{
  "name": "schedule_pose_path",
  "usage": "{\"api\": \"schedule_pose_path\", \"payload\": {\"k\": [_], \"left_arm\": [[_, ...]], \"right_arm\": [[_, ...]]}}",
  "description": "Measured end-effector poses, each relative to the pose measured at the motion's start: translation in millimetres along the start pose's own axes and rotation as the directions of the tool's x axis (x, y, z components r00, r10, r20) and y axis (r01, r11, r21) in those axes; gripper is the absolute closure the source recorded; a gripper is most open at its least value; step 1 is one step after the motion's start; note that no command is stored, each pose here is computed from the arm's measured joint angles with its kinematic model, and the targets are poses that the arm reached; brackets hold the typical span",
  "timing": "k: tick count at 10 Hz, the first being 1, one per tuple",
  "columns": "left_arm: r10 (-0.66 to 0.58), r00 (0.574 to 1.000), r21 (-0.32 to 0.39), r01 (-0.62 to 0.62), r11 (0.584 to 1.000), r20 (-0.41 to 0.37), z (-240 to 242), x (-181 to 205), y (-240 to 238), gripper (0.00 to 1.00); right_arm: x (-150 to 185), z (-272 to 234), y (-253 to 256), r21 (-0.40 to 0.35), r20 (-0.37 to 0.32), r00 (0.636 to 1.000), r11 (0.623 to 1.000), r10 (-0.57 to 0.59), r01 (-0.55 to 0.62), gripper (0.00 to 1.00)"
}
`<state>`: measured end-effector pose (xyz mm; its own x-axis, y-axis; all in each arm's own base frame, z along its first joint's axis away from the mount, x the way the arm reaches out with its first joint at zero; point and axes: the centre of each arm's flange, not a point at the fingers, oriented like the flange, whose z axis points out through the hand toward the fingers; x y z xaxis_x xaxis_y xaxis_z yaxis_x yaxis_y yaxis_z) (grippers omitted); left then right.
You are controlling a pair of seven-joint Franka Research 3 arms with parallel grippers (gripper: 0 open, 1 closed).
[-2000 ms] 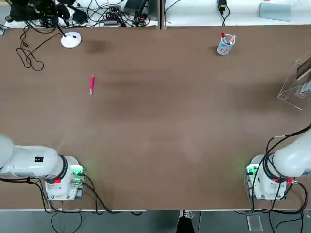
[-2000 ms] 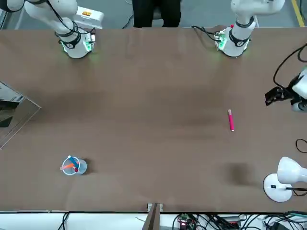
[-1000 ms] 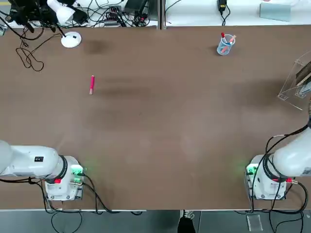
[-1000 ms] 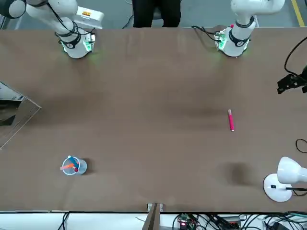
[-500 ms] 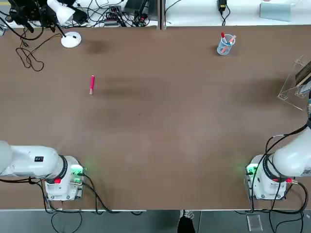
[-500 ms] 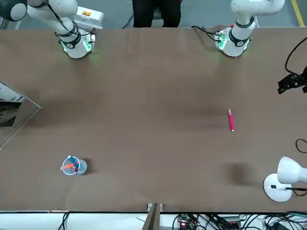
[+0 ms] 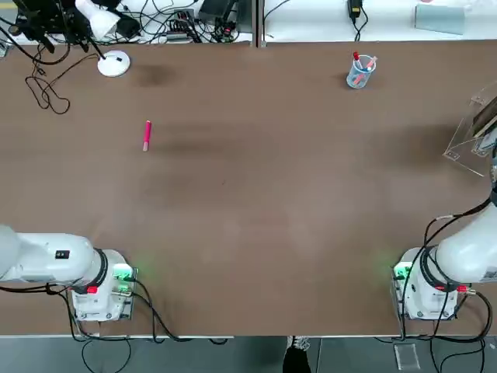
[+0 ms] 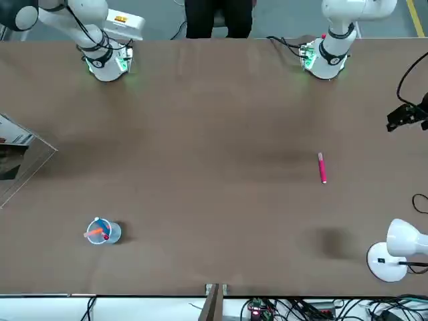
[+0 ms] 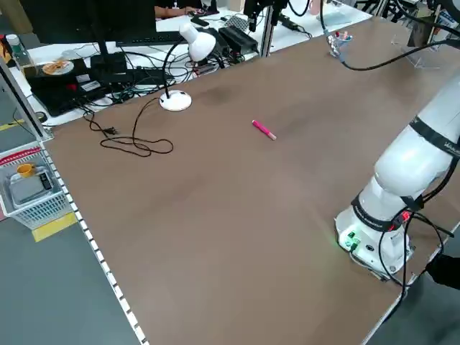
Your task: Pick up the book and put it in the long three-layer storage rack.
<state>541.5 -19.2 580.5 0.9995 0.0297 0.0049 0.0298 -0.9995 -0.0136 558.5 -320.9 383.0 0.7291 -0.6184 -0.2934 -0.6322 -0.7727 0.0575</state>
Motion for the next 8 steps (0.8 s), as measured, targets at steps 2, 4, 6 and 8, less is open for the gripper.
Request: {"api": "schedule_pose_path", "payload": {"k": [2,4,6,8], "left_arm": [[-0.002,1.0,0.0,0.002,1.0,0.0,0,0,-1,0.0],[-0.008,1.0,0.0,0.008,1.0,-0.001,0,0,-4,0.0],[-0.015,1.0,0.0,0.015,1.0,0.0,0,1,-8,0.0],[-0.017,1.0,0.0,0.017,1.0,0.0,0,1,-9,0.0]], "right_arm": [[3,6,-3,-0.004,-0.003,1.0,1.0,-0.002,0.002,0.85],[5,10,-9,0.005,0.0,1.0,1.0,-0.003,0.003,0.85],[6,14,-12,0.016,0.004,1.0,1.0,-0.003,0.003,0.85],[7,16,-14,0.024,0.006,1.0,1.0,-0.003,0.003,0.85]]}}
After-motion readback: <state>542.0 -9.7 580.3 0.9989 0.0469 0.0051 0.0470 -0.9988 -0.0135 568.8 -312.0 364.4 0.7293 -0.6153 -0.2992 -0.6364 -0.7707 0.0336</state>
